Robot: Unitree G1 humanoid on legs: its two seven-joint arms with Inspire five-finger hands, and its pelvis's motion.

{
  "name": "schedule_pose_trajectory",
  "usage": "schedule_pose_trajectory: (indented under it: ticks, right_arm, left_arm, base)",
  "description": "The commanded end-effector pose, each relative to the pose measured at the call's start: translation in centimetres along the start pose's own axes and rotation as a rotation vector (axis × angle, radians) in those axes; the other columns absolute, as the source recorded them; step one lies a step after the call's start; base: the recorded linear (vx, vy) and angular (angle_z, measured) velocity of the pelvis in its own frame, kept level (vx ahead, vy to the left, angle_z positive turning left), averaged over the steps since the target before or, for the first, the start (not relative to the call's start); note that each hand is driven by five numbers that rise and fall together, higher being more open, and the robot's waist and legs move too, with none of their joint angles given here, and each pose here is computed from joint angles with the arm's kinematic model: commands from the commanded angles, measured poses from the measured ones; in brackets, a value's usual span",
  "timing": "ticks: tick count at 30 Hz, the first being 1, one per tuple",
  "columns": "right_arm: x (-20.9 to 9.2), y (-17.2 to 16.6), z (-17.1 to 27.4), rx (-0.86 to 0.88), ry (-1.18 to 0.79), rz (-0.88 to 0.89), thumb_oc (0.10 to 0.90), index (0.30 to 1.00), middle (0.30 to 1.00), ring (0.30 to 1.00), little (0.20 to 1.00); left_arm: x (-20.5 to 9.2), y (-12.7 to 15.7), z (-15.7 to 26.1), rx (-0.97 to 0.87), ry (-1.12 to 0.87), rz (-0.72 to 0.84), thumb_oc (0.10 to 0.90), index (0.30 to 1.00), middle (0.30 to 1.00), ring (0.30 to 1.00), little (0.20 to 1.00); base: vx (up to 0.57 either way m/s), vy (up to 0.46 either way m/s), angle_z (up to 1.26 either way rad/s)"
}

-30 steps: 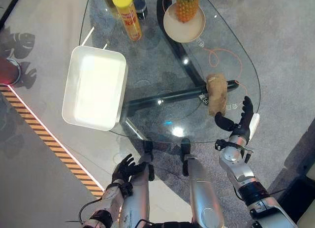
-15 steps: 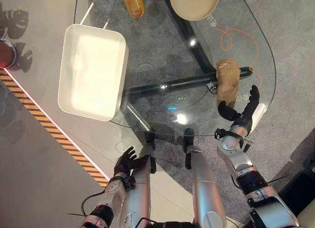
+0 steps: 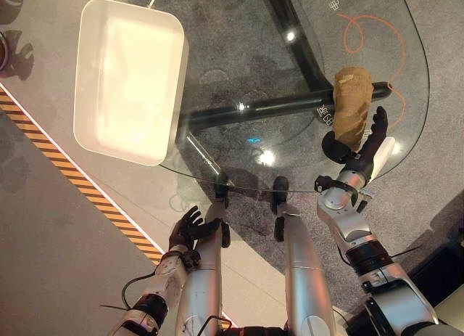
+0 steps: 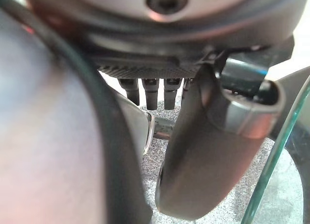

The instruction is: Wipe the table with a cloth and put it in the basket.

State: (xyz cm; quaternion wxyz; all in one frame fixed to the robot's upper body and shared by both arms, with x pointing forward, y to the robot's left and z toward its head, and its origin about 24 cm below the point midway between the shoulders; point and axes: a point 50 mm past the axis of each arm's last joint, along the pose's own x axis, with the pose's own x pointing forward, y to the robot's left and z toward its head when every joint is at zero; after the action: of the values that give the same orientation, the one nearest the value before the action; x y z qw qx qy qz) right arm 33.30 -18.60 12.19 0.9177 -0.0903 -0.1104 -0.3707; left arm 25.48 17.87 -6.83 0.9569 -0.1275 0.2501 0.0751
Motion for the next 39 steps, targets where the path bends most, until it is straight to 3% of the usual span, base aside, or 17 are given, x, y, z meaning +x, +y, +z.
schedule_pose_trajectory:
  ticks: [1, 39]
  right_arm:
    - [1.0, -2.2, 2.3, 0.065, -0.085, -0.140, 0.800, 0.900, 0.900, 0.900, 0.900]
    - [6.3, -3.8, 1.8, -0.014, 0.064, -0.363, 0.800, 0.900, 0.900, 0.900, 0.900]
  left_arm:
    - [-1.1, -1.6, -2.8, -0.038, 0.078, -0.019, 0.800, 0.900, 0.900, 0.900, 0.900]
    - [-0.5, -2.5, -0.9, -0.022, 0.033, -0.057, 0.800, 0.900, 0.900, 0.900, 0.900]
  base:
    - [0.03, 0.001, 0.03]
    - [0.00, 0.000, 0.01]
